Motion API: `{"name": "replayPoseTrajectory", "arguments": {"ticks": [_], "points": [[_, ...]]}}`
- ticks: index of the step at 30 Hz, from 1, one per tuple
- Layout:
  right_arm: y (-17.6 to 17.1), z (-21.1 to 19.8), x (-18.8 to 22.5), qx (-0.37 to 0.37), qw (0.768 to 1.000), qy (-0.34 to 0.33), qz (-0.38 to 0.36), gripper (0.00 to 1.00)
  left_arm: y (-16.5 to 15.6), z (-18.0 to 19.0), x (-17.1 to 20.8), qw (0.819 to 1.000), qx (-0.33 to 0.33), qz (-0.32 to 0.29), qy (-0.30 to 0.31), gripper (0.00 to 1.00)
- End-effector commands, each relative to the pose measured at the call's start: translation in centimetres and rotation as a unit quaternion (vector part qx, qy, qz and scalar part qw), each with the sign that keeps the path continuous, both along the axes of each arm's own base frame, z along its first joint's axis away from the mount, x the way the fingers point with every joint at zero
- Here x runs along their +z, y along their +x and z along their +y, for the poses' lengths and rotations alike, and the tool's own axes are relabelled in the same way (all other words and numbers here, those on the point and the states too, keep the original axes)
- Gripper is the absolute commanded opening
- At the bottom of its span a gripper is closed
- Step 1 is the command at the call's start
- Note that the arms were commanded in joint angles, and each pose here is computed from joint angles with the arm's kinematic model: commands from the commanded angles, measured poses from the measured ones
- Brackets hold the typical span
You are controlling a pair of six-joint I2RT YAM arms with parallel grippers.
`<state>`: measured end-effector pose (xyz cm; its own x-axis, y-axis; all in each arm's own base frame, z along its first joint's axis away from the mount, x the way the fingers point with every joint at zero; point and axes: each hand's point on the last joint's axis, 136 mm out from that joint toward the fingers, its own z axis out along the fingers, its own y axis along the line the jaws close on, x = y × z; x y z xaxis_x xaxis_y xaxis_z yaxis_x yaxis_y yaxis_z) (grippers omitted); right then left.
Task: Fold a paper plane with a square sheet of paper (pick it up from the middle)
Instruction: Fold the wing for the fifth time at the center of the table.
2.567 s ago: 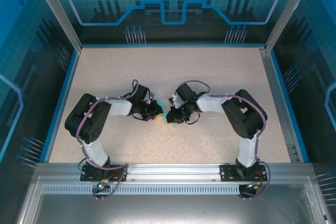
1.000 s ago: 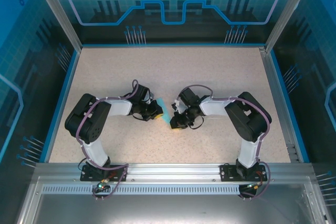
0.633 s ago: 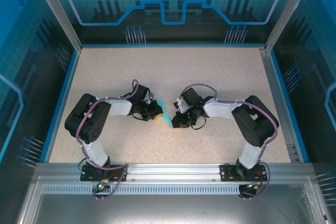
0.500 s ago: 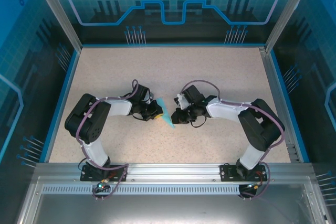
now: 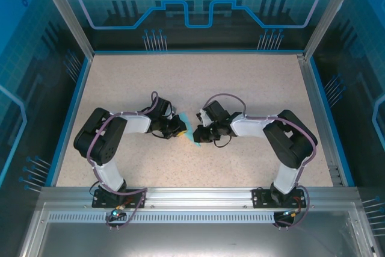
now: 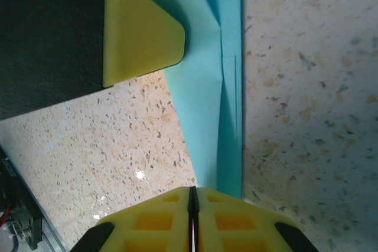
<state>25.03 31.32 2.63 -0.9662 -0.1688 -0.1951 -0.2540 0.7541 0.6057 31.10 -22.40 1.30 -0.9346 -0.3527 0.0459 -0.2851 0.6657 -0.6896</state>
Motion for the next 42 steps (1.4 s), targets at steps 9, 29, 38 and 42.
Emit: {"name": "replayPoseTrajectory", "arguments": {"ticks": [9, 29, 38, 42], "points": [[-2.6, 0.3, -2.8, 0.026, 0.998, -0.025, 0.053, 0.1, -1.0, 1.5, -0.9, 0.999, 0.009, 0.002, 0.032, 0.11], [-6.9, -4.1, -5.4, 0.032, 0.99, -0.084, 0.11, 0.06, -1.7, 3.1, -3.2, 0.996, 0.028, 0.04, 0.079, 0.1], [-6.9, -5.4, -4.9, 0.019, 0.993, -0.069, 0.097, 0.05, -1.6, 3.1, -3.2, 0.996, 0.027, 0.04, 0.079, 0.1], [-6.3, -4.8, -3.4, 0.025, 0.996, -0.049, 0.072, 0.05, -1.5, 2.9, -3.0, 0.996, 0.023, 0.038, 0.074, 0.1]]}}
